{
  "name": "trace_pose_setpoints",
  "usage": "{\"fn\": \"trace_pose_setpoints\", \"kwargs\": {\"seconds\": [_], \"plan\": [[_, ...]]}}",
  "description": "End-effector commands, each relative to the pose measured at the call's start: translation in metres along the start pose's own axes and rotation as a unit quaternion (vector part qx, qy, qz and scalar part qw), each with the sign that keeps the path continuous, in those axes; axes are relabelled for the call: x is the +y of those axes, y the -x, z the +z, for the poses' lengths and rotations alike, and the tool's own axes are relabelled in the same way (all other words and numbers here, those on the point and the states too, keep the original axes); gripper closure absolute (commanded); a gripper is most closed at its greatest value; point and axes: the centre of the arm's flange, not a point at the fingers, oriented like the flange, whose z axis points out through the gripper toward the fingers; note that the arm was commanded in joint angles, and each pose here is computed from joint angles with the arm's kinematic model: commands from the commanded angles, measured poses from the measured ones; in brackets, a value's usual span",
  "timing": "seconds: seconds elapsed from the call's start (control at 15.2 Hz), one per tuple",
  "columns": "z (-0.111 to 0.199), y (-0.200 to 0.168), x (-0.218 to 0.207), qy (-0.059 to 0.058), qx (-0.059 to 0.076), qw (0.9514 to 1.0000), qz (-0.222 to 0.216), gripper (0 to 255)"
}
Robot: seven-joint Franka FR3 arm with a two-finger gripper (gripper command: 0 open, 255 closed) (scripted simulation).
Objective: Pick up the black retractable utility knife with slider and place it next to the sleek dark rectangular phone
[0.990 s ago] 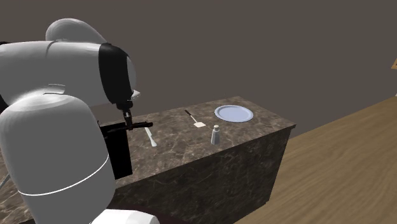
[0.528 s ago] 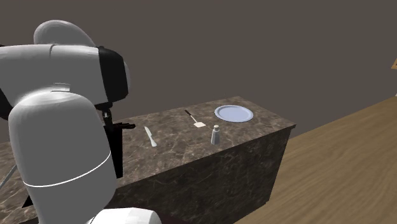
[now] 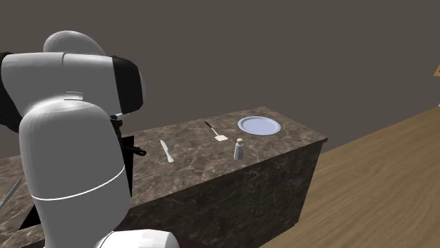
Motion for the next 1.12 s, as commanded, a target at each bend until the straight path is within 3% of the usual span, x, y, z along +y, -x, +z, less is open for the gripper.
{"fn": "trace_pose_setpoints", "kwargs": {"seconds": [0.0,0.4,0.92,0.99,1.06], "plan": [[0.015,-0.001,-0.001,0.004,0.000,1.0000,0.002,255],[0.047,-0.001,0.000,0.004,0.000,1.0000,0.002,255],[0.047,-0.001,0.000,0.004,0.000,1.0000,0.002,255],[0.049,0.000,0.000,0.004,0.000,1.0000,0.002,0],[0.048,0.001,0.001,0.004,0.000,1.0000,0.002,0]]}}
